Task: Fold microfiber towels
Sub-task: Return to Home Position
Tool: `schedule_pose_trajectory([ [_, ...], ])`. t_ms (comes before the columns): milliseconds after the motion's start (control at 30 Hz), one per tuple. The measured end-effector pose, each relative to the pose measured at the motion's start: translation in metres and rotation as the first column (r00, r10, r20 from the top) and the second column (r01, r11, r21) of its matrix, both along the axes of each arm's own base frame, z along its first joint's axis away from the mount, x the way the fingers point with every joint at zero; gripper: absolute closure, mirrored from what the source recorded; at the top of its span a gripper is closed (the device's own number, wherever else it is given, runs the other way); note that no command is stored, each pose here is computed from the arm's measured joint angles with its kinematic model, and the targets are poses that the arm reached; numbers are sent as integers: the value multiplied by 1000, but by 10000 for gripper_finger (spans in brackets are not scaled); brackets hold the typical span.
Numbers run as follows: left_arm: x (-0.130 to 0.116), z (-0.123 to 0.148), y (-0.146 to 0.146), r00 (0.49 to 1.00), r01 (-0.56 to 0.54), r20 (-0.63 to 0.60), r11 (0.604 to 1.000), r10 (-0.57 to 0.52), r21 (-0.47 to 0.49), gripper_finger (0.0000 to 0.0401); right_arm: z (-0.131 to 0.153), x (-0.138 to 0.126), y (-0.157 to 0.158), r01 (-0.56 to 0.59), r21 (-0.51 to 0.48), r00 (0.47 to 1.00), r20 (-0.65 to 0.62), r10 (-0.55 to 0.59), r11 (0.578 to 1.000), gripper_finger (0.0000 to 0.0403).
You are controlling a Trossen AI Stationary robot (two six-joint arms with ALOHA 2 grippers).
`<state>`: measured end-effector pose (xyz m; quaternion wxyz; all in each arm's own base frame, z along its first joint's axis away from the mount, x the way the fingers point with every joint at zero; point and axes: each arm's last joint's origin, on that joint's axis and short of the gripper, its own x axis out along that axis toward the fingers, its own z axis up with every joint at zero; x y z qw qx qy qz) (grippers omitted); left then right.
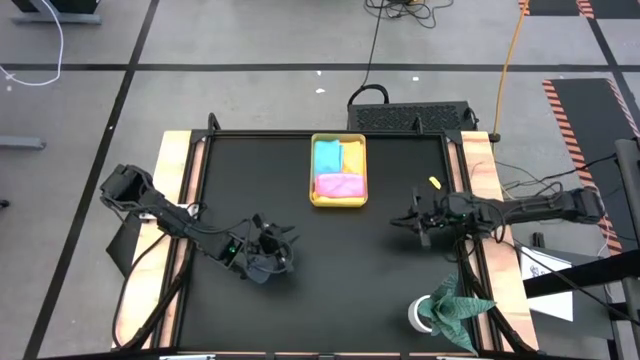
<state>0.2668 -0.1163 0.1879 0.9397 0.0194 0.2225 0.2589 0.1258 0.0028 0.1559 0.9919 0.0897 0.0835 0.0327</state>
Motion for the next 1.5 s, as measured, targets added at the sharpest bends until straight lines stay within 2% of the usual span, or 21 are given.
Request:
schedule_pose_trajectory([
  [100,1,5,6,1000,-3,-12,998,4,59,279,6,-2,0,0,-2,997,79,0,1000,403],
  [233,-3,21,20,1000,-13,-5,994,14,113,279,1,-4,0,-10,-55,1000,28,12,998,403],
  [367,-23,24,35,1000,-17,-6,991,17,131,279,2,-4,0,-17,-115,999,46,22,993,403],
  [500,-56,19,54,1000,3,17,996,-5,86,280,2,-4,0,-18,-108,999,38,22,994,403],
  [600,-82,15,70,998,9,64,998,-13,64,296,2,-4,0,-20,-107,999,41,24,994,403],
  [700,-107,9,85,993,-7,115,997,-2,79,333,2,-4,0,-20,-107,999,44,24,994,403],
  [833,-130,0,104,981,5,194,999,-14,48,392,3,-4,0,-16,-82,998,55,21,997,403],
  [900,-138,-1,111,969,56,240,998,-60,23,394,3,-4,1,-36,-41,998,47,38,999,403],
  [1000,-145,0,121,942,145,303,989,-143,18,398,0,-5,3,-166,-58,986,22,168,984,403],
  [1067,-149,2,126,927,172,331,984,-174,37,398,0,-5,3,-194,-50,981,20,195,980,403],
  [1167,-156,0,133,928,184,321,982,-187,40,399,-2,-6,0,-174,-56,985,6,175,983,403],
  [1333,-170,-7,138,949,164,277,986,-153,-14,399,-4,-8,-7,-122,-65,992,-22,121,990,403],
  [1500,-184,-11,137,948,155,284,988,-142,-24,399,1,-14,-12,-70,-100,997,31,73,992,403],
])
